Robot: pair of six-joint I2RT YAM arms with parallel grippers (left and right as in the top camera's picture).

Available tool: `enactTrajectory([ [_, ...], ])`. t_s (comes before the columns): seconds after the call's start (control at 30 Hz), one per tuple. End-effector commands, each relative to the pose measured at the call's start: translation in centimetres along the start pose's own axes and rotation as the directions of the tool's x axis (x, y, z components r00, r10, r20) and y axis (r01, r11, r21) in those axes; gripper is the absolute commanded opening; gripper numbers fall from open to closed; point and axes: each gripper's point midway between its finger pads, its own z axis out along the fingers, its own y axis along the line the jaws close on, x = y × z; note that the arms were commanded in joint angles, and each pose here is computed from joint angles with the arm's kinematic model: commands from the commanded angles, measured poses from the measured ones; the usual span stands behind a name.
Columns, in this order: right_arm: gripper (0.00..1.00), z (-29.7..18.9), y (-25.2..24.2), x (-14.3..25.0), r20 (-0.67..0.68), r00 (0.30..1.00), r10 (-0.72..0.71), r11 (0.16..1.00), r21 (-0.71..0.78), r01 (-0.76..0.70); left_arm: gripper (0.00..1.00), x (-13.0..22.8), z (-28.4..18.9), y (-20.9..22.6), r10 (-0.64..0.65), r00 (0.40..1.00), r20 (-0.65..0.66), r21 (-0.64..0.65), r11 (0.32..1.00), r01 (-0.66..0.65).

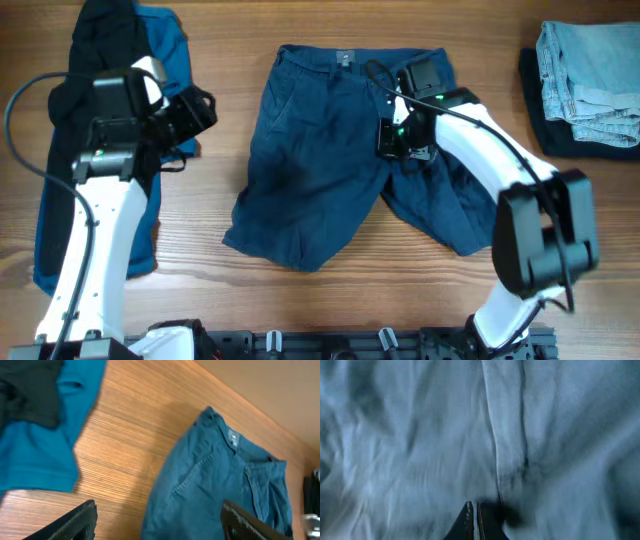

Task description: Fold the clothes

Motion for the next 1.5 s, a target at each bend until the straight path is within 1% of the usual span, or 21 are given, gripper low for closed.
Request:
enactTrajectory([
  [0.0,0.04,3.1,-1.3,-2.4,0.062,0.998,-0.001,0.998,0.055,-0.002,0.80,-1.6,-1.2,0.4,-0.004,0.999,0.051,-0.003,1.000,0.004],
  [0.13,0.04,5.9,-1.1,-5.4,0.167,0.984,-0.055,0.998,0.042,0.049,0.87,-1.8,-1.3,0.7,-0.005,0.998,0.064,-0.018,1.000,0.006],
  [0.27,0.04,7.2,-0.1,-8.2,0.276,0.956,-0.102,0.994,0.001,0.106,0.92,-2.2,-1.3,1.4,-0.004,0.996,0.086,-0.060,0.998,0.009],
  [0.3,0.04,7.2,0.8,-8.5,0.293,0.943,-0.156,0.986,-0.019,0.169,0.93,-2.2,-1.3,1.4,-0.004,0.996,0.086,-0.061,0.998,0.009],
  [0.37,0.04,7.2,3.4,-8.4,0.321,0.892,-0.319,0.929,-0.082,0.362,0.94,-2.4,-1.3,1.3,-0.002,0.996,0.092,-0.057,0.998,0.008],
  [0.5,0.05,7.8,5.2,-7.0,0.306,0.843,-0.442,0.870,-0.081,0.486,0.94,-3.0,-1.4,1.1,0.002,0.993,0.116,-0.046,0.999,0.003],
  [0.7,0.04,11.4,6.8,-1.3,0.150,0.779,-0.609,0.775,-0.095,0.625,0.95,-3.1,-1.4,1.0,0.005,0.992,0.122,-0.044,0.999,0.001],
  [0.8,0.04,11.5,8.6,1.9,0.088,0.746,-0.660,0.730,-0.159,0.665,0.95,-3.1,-1.4,1.0,0.005,0.993,0.122,-0.044,0.999,0.000],
  [0.83,0.04,10.9,8.9,2.3,0.078,0.753,-0.654,0.736,-0.165,0.656,0.95,-3.1,-1.4,1.0,0.014,0.993,0.121,-0.044,0.999,-0.008],
  [0.9,0.04,9.3,9.2,2.0,0.077,0.798,-0.598,0.781,-0.168,0.602,0.95,-3.1,-1.4,0.9,0.035,0.992,0.119,-0.042,0.999,-0.031],
  [0.93,0.04,6.9,9.8,0.8,0.114,0.820,-0.560,0.802,-0.174,0.572,0.95,-3.0,-1.3,0.8,0.041,0.993,0.114,-0.038,0.999,-0.037],
  [0.97,0.09,4.5,10.5,-0.2,0.156,0.825,-0.543,0.803,-0.191,0.564,0.96,-2.7,-0.9,0.0,0.081,0.992,0.098,-0.003,0.997,-0.082],
  [1.0,0.21,2.1,11.3,-1.1,0.204,0.821,-0.533,0.794,-0.214,0.569,0.96,-2.5,-0.4,-0.4,0.097,0.991,0.087,0.015,0.995,-0.099],
  [1.03,0.39,-1.2,12.0,-2.2,0.269,0.814,-0.514,0.789,-0.225,0.572,0.96,-2.3,0.2,-0.8,0.103,0.992,0.078,0.031,0.994,-0.105],
  [1.07,0.47,-3.7,12.2,-3.0,0.313,0.815,-0.487,0.796,-0.224,0.562,0.97,-2.2,0.8,-1.1,0.108,0.992,0.071,0.044,0.993,-0.111],
  [1.13,0.62,-9.9,12.4,-4.4,0.432,0.784,-0.447,0.798,-0.203,0.567,0.96,-1.6,2.6,-1.8,0.117,0.992,0.040,0.084,0.989,-0.120],
  [1.17,0.66,-12.2,12.3,-4.6,0.473,0.765,-0.436,0.797,-0.191,0.573,0.95,-1.0,3.5,-2.1,0.127,0.992,0.019,0.107,0.986,-0.128],
  [1.23,0.68,-17.1,11.9,-4.6,0.552,0.724,-0.413,0.798,-0.164,0.580,0.91,0.5,6.0,-2.8,0.164,0.986,-0.037,0.151,0.976,-0.157],
  [1.27,0.68,-18.2,11.8,-4.3,0.564,0.717,-0.410,0.799,-0.158,0.581,0.89,1.4,7.5,-2.9,0.184,0.981,-0.060,0.156,0.972,-0.173],
  [1.33,0.68,-19.5,11.7,-3.5,0.570,0.713,-0.409,0.798,-0.156,0.582,0.88,2.9,10.3,-2.7,0.219,0.971,-0.097,0.164,0.966,-0.201],
  [1.47,0.65,-18.7,11.0,-2.2,0.511,0.755,-0.411,0.813,-0.171,0.557,0.95,5.0,15.2,-2.7,0.252,0.961,-0.114,0.187,0.955,-0.228],
])
